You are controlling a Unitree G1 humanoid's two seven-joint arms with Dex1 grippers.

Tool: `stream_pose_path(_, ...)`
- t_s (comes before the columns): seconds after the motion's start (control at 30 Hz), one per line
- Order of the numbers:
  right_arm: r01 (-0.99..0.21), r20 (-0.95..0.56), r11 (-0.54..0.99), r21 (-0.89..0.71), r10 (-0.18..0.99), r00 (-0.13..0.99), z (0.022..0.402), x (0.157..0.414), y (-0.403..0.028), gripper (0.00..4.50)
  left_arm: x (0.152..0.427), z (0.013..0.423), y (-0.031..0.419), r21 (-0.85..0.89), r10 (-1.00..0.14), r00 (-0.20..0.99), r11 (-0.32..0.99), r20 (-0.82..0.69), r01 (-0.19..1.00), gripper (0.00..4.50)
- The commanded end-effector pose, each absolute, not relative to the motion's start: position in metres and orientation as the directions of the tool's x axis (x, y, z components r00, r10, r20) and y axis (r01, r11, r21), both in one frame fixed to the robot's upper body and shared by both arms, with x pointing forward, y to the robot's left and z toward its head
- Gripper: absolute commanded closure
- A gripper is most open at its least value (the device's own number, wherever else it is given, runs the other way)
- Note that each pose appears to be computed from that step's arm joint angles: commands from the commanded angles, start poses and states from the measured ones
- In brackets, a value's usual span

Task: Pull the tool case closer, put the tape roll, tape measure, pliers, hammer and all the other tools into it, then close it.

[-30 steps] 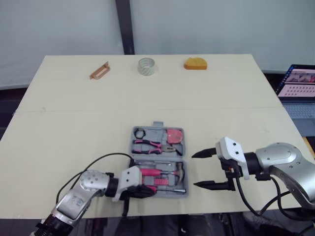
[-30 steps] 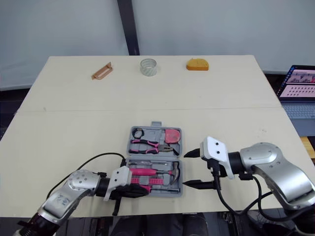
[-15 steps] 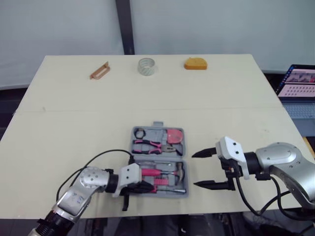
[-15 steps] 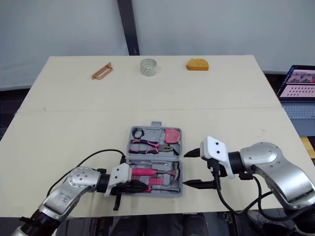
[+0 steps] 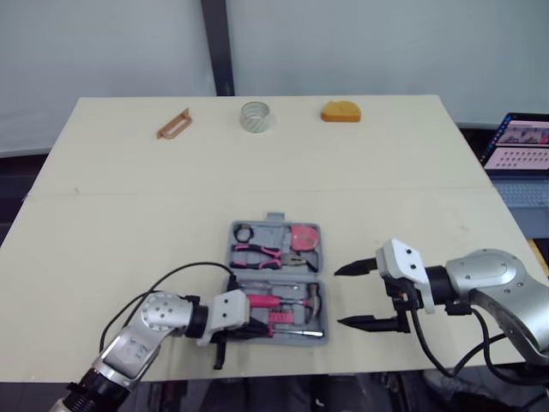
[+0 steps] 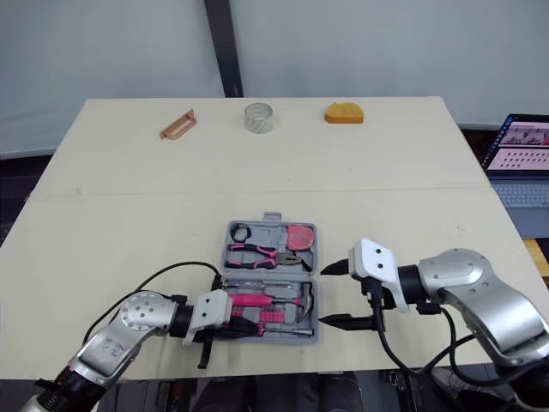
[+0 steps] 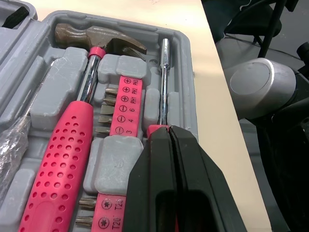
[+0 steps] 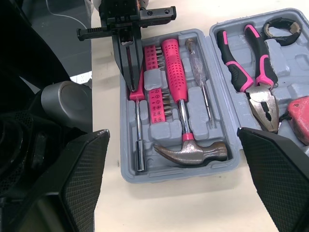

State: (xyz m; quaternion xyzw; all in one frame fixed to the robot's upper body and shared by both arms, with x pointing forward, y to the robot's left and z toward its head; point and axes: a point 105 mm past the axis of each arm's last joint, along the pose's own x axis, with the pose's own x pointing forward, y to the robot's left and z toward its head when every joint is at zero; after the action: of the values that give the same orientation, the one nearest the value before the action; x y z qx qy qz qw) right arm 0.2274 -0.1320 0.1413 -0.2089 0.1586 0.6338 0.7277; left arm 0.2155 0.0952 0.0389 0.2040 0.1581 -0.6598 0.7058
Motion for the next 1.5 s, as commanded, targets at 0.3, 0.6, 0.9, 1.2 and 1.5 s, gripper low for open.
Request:
stream_pose_path(0.3,-0.955,-0.390,0.276,-0.108,0.872,0.296,0.149,0.246,-0.145,0.00,0.224,0.084,0.116,-0.020,-0.905,0.183,0.207,-0.384,0.978,4.41)
stream_pose_path(0.6,-0.819,-0.324,0.573,-0.044,0.767,0.554,0.102,0.282,-0.164,0.90,0.270,0.112,0.192,0.064,-0.759,0.561,0.575,-0.330,0.816,4.50)
stream_pose_path(0.9,-0.808,-0.380,0.584,-0.074,0.733,0.565,0.071,0.288,-0.147,4.41,0.285,0.067,0.177,0.042,-0.739,0.571,0.598,-0.358,0.800,4.50)
stream_pose_path(1.2,-0.832,-0.397,0.551,-0.061,0.752,0.526,0.064,0.285,-0.131,4.41,0.282,0.052,0.148,0.015,-0.774,0.520,0.553,-0.363,0.833,4.50)
stream_pose_path(1.5,-0.852,-0.398,0.523,-0.030,0.775,0.490,0.059,0.281,-0.117,4.41,0.278,0.049,0.142,0.003,-0.781,0.508,0.545,-0.364,0.839,4.50)
